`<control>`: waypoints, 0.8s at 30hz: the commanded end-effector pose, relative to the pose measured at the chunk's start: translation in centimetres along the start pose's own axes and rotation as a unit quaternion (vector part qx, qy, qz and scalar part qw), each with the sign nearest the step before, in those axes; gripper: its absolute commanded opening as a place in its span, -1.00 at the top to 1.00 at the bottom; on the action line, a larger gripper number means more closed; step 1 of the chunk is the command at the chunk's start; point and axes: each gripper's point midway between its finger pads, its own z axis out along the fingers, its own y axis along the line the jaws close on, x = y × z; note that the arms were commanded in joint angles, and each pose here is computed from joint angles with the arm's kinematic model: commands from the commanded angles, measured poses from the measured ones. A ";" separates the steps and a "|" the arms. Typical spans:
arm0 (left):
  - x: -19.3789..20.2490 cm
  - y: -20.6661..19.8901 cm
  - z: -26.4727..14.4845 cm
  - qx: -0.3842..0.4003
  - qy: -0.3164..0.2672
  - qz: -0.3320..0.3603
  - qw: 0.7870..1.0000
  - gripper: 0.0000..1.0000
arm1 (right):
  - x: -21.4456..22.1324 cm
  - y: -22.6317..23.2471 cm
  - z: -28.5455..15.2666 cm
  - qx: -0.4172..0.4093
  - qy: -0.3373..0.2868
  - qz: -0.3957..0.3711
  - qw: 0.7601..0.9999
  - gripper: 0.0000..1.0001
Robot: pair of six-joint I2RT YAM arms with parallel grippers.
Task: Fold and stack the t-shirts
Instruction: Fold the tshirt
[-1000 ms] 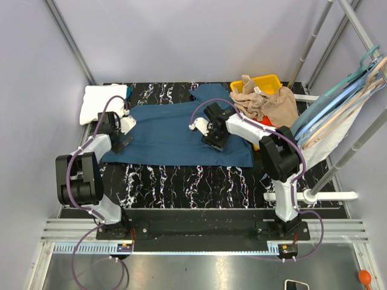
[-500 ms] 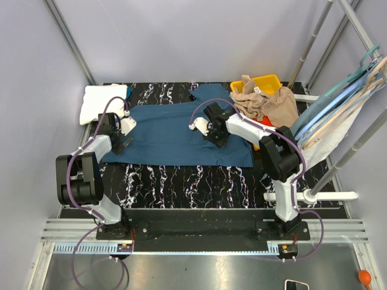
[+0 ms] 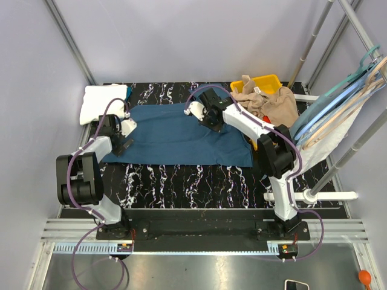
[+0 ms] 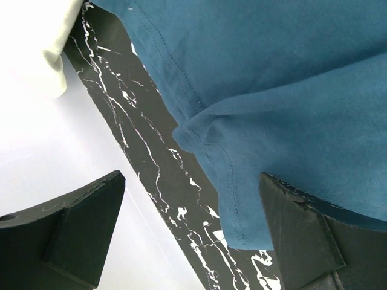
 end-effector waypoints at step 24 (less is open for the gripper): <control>-0.3 0.3 -0.3 -0.018 -0.015 0.000 1.000 -0.98 | -1.9 -2.9 -0.6 0.049 0.009 0.021 0.999 -0.67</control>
